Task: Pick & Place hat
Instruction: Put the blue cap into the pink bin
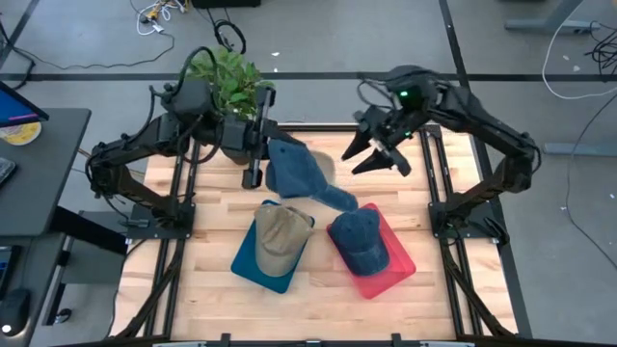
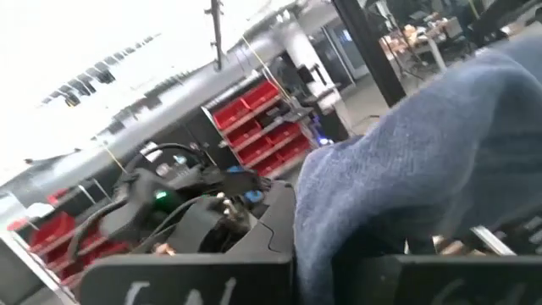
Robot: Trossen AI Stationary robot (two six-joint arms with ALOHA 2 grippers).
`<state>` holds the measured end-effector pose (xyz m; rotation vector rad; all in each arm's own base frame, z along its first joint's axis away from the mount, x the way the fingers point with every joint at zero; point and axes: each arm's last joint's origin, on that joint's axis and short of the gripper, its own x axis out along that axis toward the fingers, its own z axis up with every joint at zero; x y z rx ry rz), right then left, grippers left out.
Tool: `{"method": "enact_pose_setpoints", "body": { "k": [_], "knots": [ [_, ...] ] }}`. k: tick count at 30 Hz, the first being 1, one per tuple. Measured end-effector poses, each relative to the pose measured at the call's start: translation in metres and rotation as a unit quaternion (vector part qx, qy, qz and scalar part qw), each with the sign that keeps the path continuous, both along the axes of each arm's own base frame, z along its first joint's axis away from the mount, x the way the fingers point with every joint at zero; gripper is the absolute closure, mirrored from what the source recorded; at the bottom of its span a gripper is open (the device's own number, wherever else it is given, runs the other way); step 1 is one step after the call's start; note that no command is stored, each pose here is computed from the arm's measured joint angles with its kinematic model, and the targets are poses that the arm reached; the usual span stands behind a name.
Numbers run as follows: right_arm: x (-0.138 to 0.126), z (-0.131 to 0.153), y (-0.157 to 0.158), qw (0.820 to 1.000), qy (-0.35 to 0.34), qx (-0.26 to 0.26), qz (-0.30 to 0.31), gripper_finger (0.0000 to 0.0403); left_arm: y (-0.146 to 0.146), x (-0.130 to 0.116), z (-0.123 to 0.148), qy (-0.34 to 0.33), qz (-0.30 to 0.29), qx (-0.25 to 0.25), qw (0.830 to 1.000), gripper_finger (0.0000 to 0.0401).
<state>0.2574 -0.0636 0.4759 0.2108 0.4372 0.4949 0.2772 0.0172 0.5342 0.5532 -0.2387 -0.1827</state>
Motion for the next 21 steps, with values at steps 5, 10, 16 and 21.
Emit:
{"method": "enact_pose_setpoints", "body": {
  "k": [5,10,16,21],
  "knots": [
    [-0.023,0.018,0.007,0.999,-0.039,-0.019,-0.026,0.0181,0.003,-0.003,0.008,-0.038,0.026,0.005,0.999,0.0397],
    [-0.029,0.026,0.015,0.996,-0.061,-0.039,-0.047,0.0179,0.003,-0.004,0.012,-0.068,0.044,0.028,0.996,0.0397],
    [-0.025,0.029,0.018,0.993,-0.085,-0.059,-0.057,0.0179,0.003,-0.005,0.017,-0.099,0.046,0.034,0.993,0.0397],
    [-0.026,0.027,0.019,0.994,-0.07,-0.058,-0.059,0.0179,0.004,-0.006,0.019,-0.11,0.06,0.043,0.991,0.0397]
  ]
}}
